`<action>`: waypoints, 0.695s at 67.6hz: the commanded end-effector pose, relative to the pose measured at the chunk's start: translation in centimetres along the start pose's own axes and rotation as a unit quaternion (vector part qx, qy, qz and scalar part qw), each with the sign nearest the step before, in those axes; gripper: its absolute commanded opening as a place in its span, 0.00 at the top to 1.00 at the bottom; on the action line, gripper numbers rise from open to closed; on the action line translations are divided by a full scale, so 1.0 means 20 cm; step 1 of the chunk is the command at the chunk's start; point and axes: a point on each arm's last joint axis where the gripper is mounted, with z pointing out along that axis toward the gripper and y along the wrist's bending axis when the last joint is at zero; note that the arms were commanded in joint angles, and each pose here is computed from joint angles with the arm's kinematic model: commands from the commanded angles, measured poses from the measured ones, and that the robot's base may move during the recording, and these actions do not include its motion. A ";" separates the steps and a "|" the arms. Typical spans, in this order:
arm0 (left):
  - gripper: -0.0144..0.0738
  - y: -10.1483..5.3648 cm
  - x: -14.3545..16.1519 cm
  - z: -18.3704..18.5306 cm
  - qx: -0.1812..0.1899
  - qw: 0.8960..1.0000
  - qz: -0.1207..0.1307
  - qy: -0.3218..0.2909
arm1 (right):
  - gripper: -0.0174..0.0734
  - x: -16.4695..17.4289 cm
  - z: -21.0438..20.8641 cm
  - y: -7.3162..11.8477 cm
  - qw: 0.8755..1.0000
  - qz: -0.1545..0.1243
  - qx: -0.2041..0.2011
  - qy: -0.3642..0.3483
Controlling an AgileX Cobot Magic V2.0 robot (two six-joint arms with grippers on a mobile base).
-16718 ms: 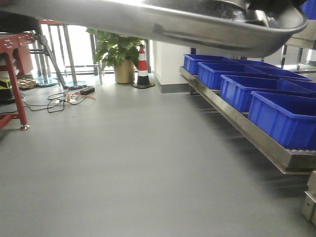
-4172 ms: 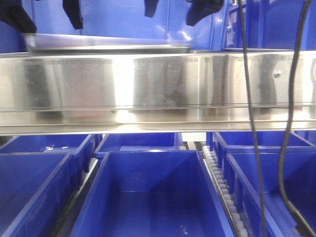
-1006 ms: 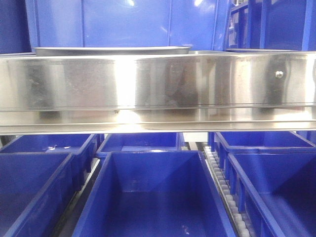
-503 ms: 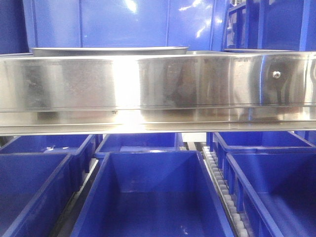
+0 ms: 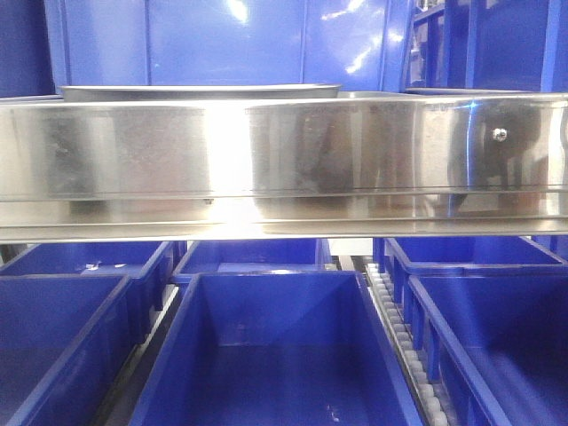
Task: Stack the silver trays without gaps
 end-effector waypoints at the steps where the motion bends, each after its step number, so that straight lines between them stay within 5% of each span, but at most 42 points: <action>1: 0.82 -0.01 -0.01 0.00 0.009 1.000 0.001 -0.009 | 0.83 -0.01 0.00 0.00 1.000 0.001 0.001 -0.009; 47: 0.82 0.00 -0.01 -0.02 0.000 1.000 0.005 -0.011 | 0.83 -0.01 0.00 0.00 1.000 0.001 0.001 -0.009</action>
